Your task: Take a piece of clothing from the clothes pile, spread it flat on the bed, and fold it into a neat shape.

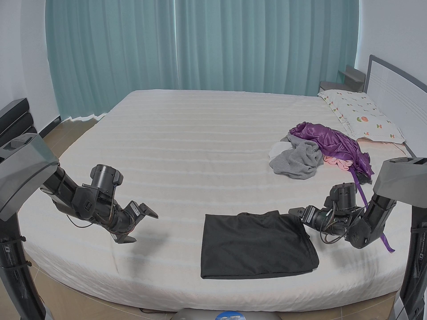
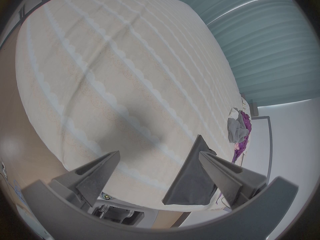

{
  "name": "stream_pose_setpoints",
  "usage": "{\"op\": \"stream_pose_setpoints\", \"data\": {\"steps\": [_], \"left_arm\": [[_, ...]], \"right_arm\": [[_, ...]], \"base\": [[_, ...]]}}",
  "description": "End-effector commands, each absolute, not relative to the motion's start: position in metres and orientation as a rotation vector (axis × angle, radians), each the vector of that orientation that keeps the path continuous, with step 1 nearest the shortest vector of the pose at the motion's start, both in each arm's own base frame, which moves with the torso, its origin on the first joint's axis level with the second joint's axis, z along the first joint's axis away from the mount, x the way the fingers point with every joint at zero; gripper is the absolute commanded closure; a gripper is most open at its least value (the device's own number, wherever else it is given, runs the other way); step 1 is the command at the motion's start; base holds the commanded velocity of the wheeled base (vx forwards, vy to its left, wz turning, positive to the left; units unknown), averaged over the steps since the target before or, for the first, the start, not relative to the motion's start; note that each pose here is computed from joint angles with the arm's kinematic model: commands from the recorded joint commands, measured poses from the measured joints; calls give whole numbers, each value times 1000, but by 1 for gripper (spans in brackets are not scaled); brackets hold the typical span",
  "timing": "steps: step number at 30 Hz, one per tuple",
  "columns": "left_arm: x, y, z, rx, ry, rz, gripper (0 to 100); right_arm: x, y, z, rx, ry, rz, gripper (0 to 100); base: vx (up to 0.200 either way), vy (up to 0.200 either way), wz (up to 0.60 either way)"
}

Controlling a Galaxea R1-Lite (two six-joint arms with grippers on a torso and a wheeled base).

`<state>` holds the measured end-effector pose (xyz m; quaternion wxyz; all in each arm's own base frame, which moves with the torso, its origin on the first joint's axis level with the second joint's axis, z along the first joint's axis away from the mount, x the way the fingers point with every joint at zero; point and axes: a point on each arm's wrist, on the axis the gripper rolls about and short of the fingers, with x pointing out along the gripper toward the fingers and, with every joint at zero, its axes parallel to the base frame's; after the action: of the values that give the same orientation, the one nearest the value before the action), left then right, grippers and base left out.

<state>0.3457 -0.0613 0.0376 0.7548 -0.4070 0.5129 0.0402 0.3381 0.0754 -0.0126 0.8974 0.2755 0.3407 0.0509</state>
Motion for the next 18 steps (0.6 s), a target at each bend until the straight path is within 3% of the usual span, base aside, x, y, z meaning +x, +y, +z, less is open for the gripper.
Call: {"op": "stream_pose_setpoints", "data": {"steps": [1, 2, 9, 18], "left_arm": [[346, -61, 38, -888, 1119, 88, 0], [346, -61, 37, -888, 1120, 88, 0], [346, -62, 37, -887, 1120, 88, 0], [352, -80, 35, -858, 1123, 42, 0]], "right_arm": [[369, 77, -45, 613, 726, 73, 0], [371, 77, -47, 614, 723, 73, 100], [377, 77, -51, 618, 715, 73, 100], [387, 48, -38, 711, 650, -10, 100]], "base": [[0, 0, 0], [0, 0, 0], [0, 0, 0], [0, 0, 0]]}}
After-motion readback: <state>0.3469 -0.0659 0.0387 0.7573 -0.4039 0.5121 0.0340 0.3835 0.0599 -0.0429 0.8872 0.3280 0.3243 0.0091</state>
